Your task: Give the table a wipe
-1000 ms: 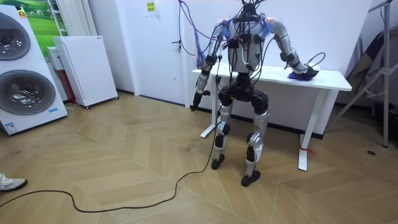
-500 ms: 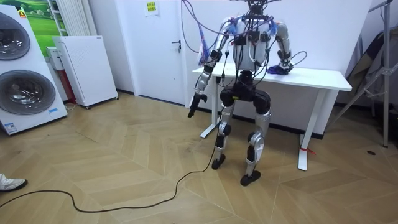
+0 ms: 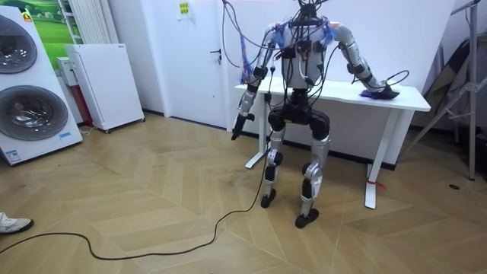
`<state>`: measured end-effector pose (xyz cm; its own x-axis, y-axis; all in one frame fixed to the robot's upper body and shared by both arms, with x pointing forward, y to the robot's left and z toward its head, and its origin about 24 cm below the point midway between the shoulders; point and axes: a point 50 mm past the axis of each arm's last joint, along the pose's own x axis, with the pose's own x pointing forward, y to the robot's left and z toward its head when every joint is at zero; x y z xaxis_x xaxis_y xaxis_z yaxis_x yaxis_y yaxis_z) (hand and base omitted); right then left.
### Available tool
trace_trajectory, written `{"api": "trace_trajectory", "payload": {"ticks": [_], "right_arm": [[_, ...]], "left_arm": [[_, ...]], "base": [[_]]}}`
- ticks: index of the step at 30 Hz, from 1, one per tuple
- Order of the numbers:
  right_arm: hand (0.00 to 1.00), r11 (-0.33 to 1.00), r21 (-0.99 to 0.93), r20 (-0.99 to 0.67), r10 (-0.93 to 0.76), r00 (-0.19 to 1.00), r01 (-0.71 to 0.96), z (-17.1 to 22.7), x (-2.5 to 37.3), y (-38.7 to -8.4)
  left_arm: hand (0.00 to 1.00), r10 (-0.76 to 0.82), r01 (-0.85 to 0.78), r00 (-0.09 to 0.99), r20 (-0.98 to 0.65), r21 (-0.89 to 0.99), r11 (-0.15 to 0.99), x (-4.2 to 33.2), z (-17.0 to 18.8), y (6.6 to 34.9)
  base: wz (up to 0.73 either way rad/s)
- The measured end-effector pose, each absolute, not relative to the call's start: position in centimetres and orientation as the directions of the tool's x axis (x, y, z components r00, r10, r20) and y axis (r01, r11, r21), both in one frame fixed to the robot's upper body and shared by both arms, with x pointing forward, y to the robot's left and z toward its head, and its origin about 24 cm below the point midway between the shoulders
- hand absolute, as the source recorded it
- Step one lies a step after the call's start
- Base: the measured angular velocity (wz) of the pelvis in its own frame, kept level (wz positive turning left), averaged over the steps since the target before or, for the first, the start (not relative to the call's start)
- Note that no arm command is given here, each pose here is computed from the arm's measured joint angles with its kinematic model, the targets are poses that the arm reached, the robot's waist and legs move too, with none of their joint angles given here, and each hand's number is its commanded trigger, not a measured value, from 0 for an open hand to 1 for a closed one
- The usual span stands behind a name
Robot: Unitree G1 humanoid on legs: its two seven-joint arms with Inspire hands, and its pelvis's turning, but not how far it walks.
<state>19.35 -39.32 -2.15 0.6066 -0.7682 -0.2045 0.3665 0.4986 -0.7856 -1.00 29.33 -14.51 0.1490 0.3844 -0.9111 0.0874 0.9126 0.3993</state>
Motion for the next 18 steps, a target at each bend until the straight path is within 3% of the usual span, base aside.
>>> {"api": "trace_trajectory", "payload": {"ticks": [6,11,18], "right_arm": [[1.0,0.474,-0.802,-0.171,-0.766,0.62,0.365,-0.3,22.7,-38.7],[1.0,0.46,-0.822,-0.107,-0.704,0.702,0.336,2.8,28.0,-36.5],[1.0,0.41,-0.856,-0.012,-0.626,0.78,0.315,6.3,31.4,-35.2]], "left_arm": [[0.0,0.372,0.085,0.149,-0.916,0.386,0.919,-1.1,-14.7,28.8],[0.0,0.319,0.143,0.19,-0.929,0.347,0.927,-0.1,-14.9,27.8],[0.0,0.306,0.155,0.169,-0.937,0.332,0.93,-0.7,-14.9,27.7]], "base": [[-0.33],[-0.29],[-0.02]]}}
